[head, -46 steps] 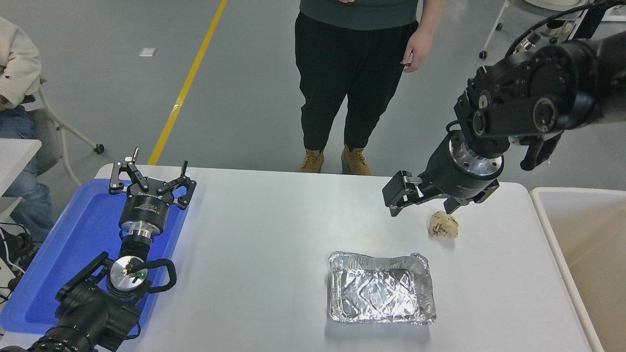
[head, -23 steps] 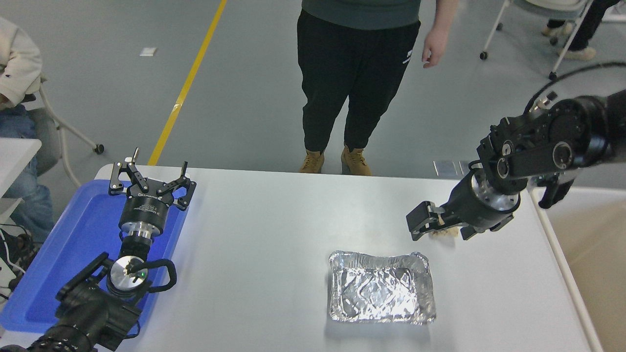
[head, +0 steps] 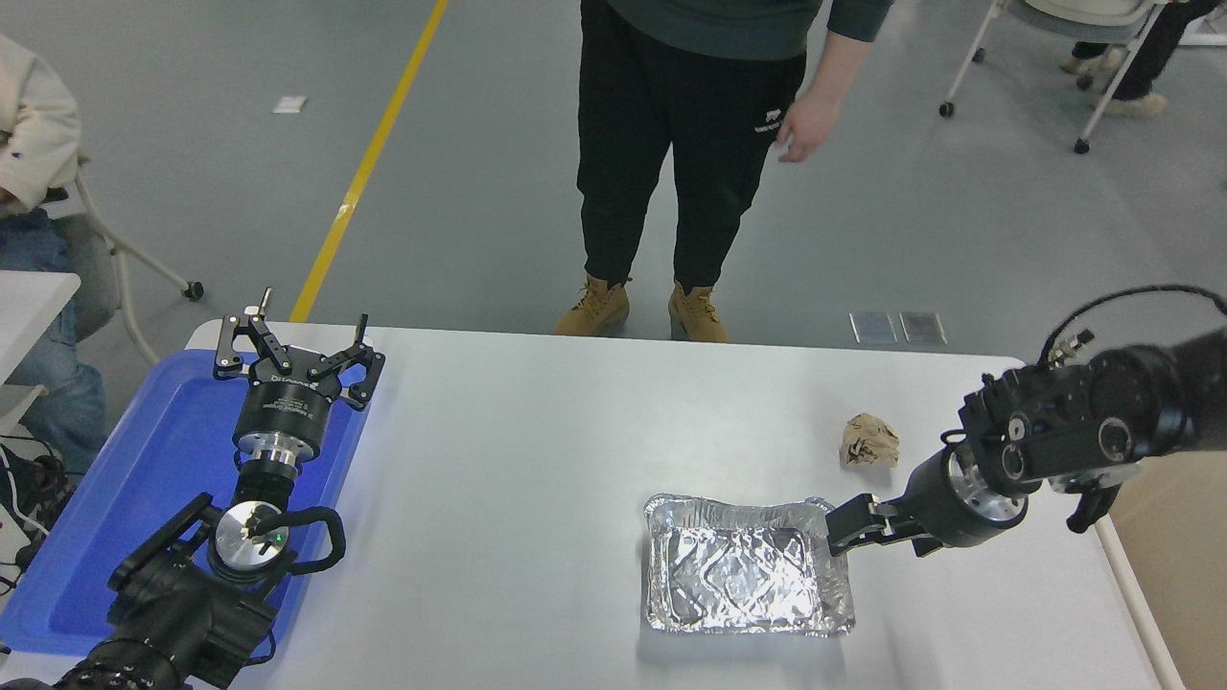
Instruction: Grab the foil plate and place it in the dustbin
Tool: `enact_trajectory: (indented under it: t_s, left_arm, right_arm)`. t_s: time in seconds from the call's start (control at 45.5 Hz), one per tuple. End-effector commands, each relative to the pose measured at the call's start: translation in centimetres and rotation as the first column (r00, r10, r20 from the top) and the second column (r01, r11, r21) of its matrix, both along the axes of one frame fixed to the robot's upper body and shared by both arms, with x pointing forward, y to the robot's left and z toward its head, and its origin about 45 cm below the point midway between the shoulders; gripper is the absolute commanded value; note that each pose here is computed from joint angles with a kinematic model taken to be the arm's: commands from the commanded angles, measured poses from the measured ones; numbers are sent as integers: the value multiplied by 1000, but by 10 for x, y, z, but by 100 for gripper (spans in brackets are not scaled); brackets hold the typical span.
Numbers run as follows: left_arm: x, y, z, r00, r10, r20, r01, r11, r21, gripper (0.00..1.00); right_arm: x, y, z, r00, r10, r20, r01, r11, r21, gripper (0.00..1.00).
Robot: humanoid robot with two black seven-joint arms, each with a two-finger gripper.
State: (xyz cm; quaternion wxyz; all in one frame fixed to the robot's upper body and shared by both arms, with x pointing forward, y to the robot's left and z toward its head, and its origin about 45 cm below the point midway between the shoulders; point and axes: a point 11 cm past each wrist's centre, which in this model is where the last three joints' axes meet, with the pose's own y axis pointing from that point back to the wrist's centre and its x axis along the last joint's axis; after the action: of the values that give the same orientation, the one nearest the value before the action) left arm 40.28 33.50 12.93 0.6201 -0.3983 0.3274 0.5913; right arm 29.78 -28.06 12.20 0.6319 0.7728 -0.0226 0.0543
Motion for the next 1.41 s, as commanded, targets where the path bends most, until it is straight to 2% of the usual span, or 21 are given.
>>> enact_trajectory:
  t_s: [0.0,0.242,0.44,0.549,0.747,1.187,1.253,1.385]
  left_arm:
    - [0,0,0,1000,1,0,-1,1000,1,100]
    - [0,-1,1,1000,-2,2,2,1000,-1,100]
    - [0,0,0,1000,-1,1,1,1000,-1,100]
    - [0,-1,1,1000,-2,2,2,1000,-1,100]
    - [0,0,0,1000,-1,1,1,1000,-1,100]
    - [0,0,0,1000,-1,1,1,1000,-1,100]
    - [0,0,0,1000,-1,1,1,1000,-1,100]
    - [0,0,0,1000,-1,1,1,1000,-1,100]
  right_arm:
    - [-4,-2,-22,1000,-18,24,18,1000,12,97]
    - [-1,-3,-22,998,-23,51,22,1000,12,87]
    - [-2,-2,-28,998,-21,67,21,1000,13,84]
    - [-6,-1,-33,998,-20,67,20,1000,13,77]
    - [-5,-3,-38,995,-26,97,25,1000,11,74]
    - [-5,7,-44,993,-11,117,9,1000,18,58]
    - [-4,7,-45,993,-13,119,10,1000,19,50]
    - [-5,7,-45,993,-10,118,8,1000,19,22]
